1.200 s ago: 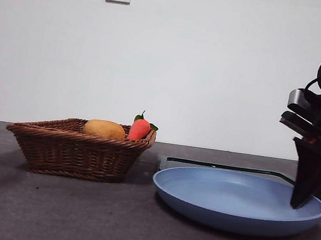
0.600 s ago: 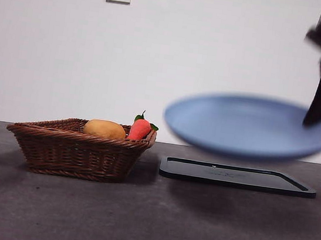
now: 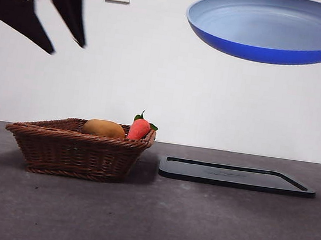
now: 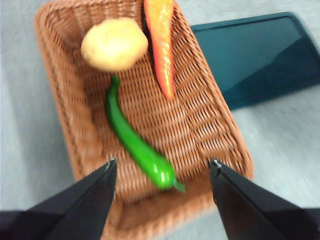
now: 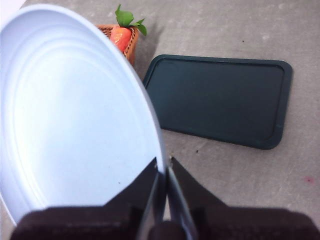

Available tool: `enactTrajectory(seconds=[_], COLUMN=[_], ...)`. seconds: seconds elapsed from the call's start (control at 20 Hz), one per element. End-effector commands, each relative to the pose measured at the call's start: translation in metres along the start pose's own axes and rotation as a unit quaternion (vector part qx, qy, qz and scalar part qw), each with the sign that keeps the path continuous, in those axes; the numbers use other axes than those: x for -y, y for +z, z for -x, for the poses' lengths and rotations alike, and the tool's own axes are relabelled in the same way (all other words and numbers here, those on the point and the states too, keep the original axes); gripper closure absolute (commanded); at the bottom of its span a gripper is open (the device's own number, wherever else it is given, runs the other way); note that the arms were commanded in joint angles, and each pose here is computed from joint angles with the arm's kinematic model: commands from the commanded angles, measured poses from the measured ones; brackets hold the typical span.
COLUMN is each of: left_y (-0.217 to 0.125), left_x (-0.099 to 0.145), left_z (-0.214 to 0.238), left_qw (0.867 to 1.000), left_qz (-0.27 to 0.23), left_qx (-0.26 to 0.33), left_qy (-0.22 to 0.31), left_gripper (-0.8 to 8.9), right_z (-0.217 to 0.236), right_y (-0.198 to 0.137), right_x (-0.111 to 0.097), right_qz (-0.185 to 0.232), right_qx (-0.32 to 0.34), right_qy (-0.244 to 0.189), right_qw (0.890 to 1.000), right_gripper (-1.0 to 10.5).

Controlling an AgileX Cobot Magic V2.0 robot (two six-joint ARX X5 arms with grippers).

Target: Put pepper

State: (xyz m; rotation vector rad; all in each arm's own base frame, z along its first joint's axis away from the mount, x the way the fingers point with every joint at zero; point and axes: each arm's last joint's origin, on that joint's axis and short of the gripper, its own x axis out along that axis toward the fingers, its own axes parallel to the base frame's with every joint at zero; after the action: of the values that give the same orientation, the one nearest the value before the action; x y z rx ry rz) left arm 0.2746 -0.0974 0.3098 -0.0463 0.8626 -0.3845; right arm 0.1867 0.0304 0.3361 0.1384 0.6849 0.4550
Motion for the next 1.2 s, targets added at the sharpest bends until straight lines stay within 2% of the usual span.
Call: enactTrajectory(seconds=[0.05,0.2,0.5,0.9,1.15,1.2], left_y=[0.014,0.018,0.001,-0.011,-0.011,-0.011], left_x=[0.005,0.008,0.009,0.005,0.007,0.006], left_z=[-0.031,-0.070,-0.126,-0.155,-0.158,-0.158], left_qw=[0.999,0.996,0.987,0.980,0.981,0.980], left_qz=[0.008,0.017,0.033,0.043,0.046,0.047], left_qx=[-0.031,-0.077,-0.143,-0.171,-0.161,-0.159], left_qy=[0.019,0.039,0.067,0.088,0.102,0.112], left_gripper=[4.89,4.89,4.89,4.90,4.94,5.28], right_z=[0.002,0.002,0.002,0.002,0.002,0.002], right_y=[0.006,0.006,0.006,0.005,0.005,0.005], right_x=[-0.001,-0.001,-0.001,-0.002,-0.002,-0.002], right_qz=[-0.003,-0.003,0.001,0.007,0.009,0.009], right_qx=[0.009,0.010,0.009,0.008,0.008,0.008], right_qy=[0.002,0.002,0.002,0.005,0.005,0.005], right_qw=[1.000,1.000,1.000,1.000,1.000,1.000], right_gripper=[9.4,9.4,9.4,9.4,9.4,9.4])
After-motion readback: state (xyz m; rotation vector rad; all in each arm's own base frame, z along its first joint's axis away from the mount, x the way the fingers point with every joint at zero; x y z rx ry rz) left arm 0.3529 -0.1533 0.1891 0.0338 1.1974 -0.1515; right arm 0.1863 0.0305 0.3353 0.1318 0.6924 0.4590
